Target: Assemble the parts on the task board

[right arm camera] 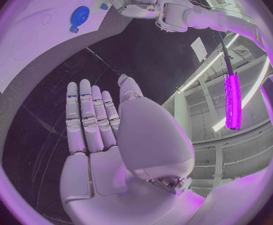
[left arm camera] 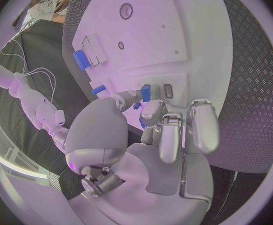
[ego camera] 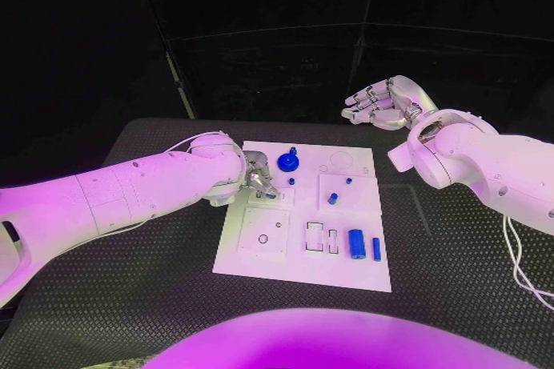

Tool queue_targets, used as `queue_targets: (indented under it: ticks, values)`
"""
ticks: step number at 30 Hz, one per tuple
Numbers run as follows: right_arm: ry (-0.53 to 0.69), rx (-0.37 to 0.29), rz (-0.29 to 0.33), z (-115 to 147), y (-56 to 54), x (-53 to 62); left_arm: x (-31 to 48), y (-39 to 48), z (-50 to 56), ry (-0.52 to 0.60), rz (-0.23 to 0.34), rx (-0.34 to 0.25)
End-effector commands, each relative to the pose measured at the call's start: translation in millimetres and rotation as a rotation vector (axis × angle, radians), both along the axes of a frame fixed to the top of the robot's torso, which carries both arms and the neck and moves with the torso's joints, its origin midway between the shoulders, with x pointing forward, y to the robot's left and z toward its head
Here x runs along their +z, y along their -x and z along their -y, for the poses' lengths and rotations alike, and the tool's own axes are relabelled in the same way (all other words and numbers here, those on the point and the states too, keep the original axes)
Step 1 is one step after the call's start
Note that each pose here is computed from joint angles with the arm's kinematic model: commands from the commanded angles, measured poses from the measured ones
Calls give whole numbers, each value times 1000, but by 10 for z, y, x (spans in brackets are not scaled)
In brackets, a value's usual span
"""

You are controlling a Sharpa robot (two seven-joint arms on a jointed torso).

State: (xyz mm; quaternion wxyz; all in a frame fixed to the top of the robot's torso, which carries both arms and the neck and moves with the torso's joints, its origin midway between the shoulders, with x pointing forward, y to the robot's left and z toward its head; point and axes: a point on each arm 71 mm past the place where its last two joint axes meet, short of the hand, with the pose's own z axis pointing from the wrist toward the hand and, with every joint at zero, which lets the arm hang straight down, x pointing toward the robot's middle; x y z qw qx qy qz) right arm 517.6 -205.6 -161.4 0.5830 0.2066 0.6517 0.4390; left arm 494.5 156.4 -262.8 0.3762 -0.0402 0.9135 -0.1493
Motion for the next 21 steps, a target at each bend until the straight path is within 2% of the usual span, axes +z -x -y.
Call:
queue_targets:
  ticks: [1, 21]
  values:
    - [-6, 8, 11, -18, -2, 19, -71, 47, 36, -32, -54, -40]
    - [-6, 12, 6, -31, -12, 3, -92, 13, 101, -18, -74, -36]
